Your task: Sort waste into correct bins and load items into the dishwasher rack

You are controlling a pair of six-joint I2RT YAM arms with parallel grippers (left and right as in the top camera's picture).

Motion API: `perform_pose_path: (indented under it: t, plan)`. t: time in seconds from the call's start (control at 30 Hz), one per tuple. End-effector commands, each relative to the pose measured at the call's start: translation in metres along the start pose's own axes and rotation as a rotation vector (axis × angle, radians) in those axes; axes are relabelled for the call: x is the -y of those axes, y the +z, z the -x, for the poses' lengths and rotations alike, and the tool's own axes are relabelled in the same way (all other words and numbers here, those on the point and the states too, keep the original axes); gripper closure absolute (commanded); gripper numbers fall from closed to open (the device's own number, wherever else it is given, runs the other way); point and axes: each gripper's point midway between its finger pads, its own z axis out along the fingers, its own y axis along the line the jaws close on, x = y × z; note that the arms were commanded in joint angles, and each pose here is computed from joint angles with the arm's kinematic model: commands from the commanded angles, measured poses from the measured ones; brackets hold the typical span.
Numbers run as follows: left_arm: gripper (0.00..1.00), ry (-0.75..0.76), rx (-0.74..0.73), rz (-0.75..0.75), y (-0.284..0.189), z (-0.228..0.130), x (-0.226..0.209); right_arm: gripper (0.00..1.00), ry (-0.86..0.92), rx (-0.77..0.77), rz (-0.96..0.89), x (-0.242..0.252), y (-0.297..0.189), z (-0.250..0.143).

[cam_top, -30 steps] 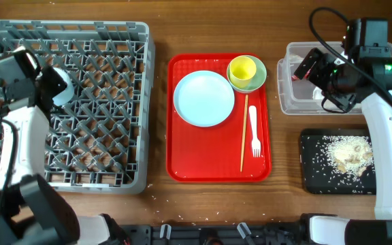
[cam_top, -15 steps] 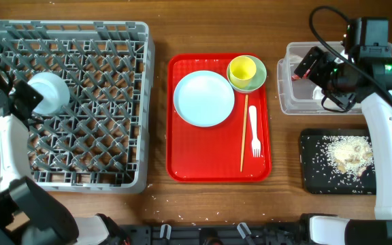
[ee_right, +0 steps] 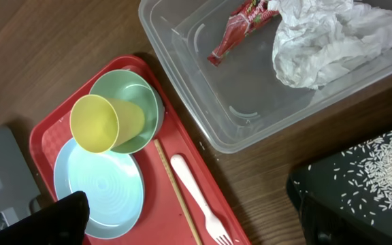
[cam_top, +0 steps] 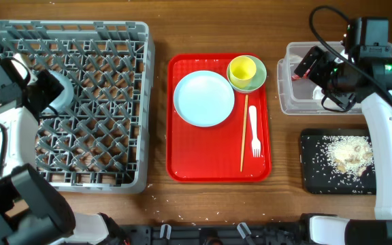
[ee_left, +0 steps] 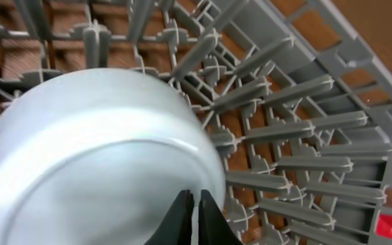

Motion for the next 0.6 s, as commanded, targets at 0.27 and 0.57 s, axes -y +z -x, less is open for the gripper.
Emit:
perform_pose_path:
  t: [0.27,0.57]
  plan:
    - [0.96,0.036,0.1,-0.066,-0.028,0.022,0.023,0.0,-0.018,0.015,0.014,-0.003,-0.005,0.004]
    - [0.96,-0.011,0.333,0.184,-0.055,0.076,-0.039,0.0,-0.018,0.015,0.014,-0.003,-0.005,0.004]
